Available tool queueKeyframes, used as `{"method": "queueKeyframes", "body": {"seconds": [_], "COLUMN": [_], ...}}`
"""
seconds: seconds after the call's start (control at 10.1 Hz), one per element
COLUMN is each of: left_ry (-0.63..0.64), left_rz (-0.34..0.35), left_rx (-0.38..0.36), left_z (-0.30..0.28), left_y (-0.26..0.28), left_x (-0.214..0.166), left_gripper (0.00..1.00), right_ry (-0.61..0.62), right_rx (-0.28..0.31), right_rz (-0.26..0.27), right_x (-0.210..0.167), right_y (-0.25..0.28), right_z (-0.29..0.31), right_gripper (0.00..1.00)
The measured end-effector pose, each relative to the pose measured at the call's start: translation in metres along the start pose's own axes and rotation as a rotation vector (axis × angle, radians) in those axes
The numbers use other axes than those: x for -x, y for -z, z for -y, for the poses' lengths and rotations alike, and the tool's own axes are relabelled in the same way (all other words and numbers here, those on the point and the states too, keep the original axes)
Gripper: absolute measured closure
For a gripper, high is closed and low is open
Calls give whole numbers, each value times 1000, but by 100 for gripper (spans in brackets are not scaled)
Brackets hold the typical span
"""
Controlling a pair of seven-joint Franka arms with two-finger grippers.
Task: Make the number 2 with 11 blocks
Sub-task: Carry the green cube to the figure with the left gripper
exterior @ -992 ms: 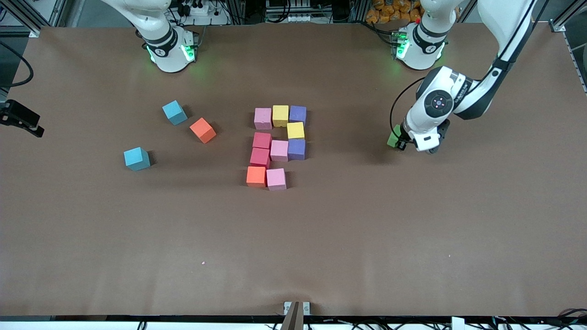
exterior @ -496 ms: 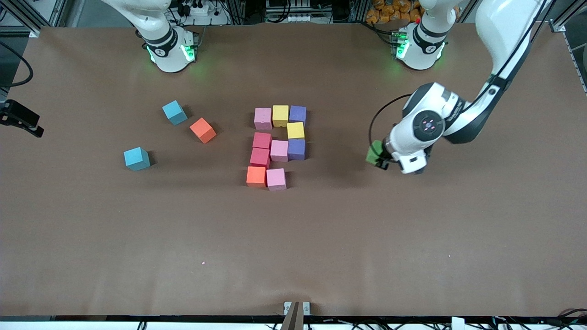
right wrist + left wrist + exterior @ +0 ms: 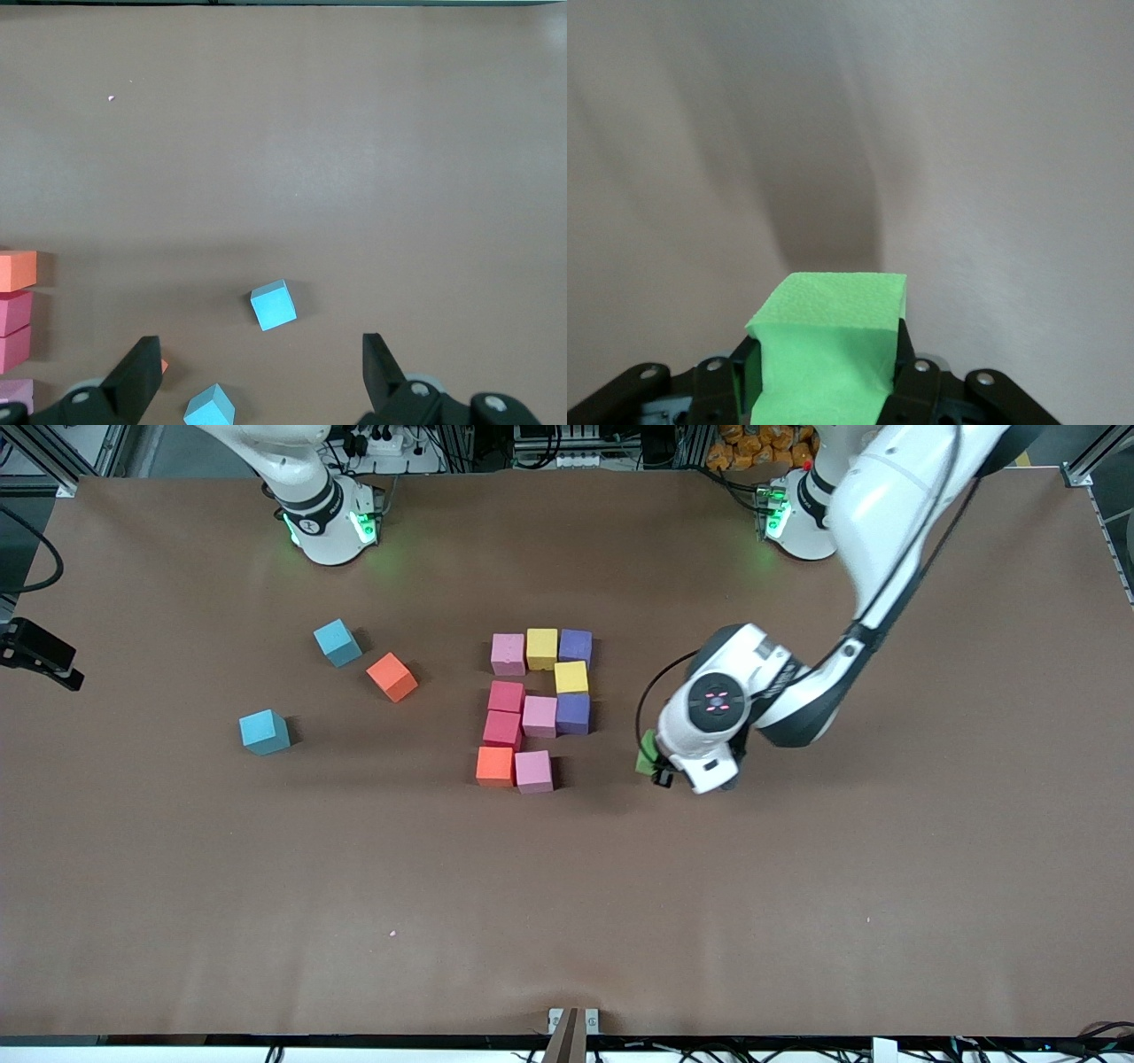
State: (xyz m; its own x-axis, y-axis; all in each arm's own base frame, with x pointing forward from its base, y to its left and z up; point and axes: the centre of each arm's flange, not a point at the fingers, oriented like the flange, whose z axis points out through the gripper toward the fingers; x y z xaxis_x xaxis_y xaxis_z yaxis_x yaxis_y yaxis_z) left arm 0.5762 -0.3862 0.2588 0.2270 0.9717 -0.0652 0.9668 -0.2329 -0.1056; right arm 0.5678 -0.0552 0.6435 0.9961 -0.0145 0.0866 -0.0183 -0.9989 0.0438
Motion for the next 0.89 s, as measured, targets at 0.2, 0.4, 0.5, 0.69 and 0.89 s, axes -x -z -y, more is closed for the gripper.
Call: {"method": "queueKeyframes", "body": {"seconds": [0.2, 0.4, 0.5, 0.69, 0.89], "left_ry": [50, 73, 71, 58, 75], "left_rz": [8, 13, 20, 30, 42], "left_rx": [28, 49, 58, 64, 36], "left_z": [-21, -33, -36, -36, -27], "left_y": [-5, -13, -16, -27, -42], "left_x": [17, 35, 49, 77, 95], "left_gripper": [44, 44, 44, 44, 44], "right_ry": [0, -1, -1, 1, 1], "right_rx": [0, 1, 1, 0, 0], "right_rz": [-1, -2, -1, -1, -1], "right_x": [0, 0, 0, 0, 0], "right_y": [0, 1, 1, 1, 1], "right_z": [0, -1, 0, 0, 0], "right_gripper": [0, 0, 0, 0, 0]}}
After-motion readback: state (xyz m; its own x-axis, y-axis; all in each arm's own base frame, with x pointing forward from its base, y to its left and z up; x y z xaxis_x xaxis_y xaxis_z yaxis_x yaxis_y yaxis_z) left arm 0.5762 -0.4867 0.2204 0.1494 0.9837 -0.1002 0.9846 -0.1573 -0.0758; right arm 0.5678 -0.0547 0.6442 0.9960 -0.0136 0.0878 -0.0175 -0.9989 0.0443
